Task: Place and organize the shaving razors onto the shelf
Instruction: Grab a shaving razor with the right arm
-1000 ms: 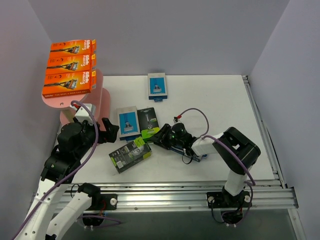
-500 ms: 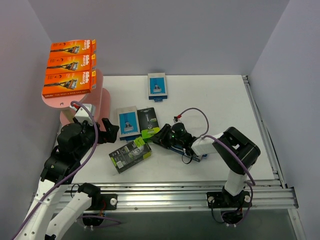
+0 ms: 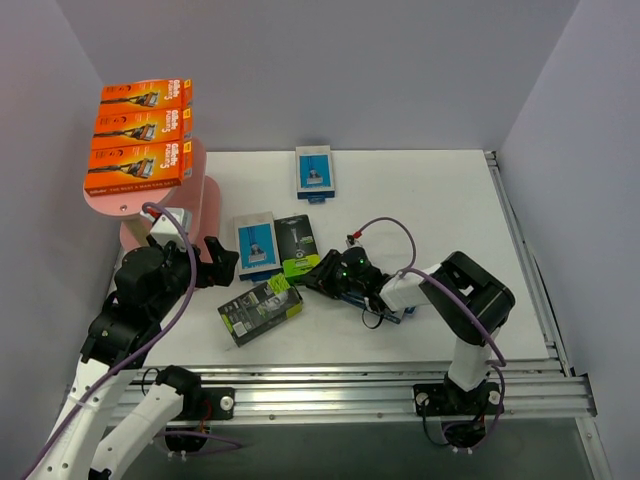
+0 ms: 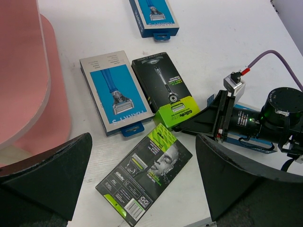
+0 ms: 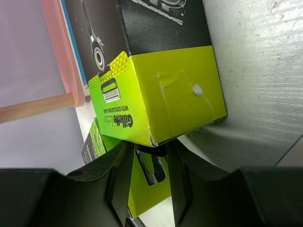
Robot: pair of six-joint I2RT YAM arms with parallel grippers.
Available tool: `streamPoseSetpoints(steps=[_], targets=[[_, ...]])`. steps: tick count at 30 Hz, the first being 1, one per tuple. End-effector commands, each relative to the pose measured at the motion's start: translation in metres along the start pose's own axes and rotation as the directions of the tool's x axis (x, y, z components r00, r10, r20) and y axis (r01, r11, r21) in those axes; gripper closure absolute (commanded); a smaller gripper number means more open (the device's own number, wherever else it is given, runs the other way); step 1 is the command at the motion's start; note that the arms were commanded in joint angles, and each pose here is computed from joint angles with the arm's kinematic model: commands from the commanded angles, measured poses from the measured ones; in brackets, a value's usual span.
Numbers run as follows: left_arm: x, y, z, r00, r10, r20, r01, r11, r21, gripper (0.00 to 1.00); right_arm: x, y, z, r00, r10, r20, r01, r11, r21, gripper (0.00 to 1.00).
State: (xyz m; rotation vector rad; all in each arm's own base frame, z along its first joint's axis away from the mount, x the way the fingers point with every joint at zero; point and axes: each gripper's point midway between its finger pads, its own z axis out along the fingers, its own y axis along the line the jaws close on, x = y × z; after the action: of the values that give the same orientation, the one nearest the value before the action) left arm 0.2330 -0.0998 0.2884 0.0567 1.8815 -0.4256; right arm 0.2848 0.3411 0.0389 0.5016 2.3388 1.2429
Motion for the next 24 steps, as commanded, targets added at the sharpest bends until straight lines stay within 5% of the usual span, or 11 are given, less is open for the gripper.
streamPoseSetpoints(steps=[1,15,24], targets=[[-0.010,-0.003,0.000,0.999,0.010,0.046,-0.010,1.000,0.008,0.00,-0.016,0.020,0.007,0.998,0.014,0.068,-0.011,0.999,-0.047,0.70],[-0.011,-0.003,-0.001,0.999,0.012,0.050,-0.013,1.000,0.009,0.00,-0.042,0.063,0.005,0.991,0.021,0.134,-0.007,0.994,-0.105,1.00],[-0.011,-0.002,-0.002,0.999,0.012,0.052,-0.013,1.000,0.005,0.00,-0.060,0.083,-0.020,0.988,0.018,0.155,0.000,0.994,-0.113,1.00]])
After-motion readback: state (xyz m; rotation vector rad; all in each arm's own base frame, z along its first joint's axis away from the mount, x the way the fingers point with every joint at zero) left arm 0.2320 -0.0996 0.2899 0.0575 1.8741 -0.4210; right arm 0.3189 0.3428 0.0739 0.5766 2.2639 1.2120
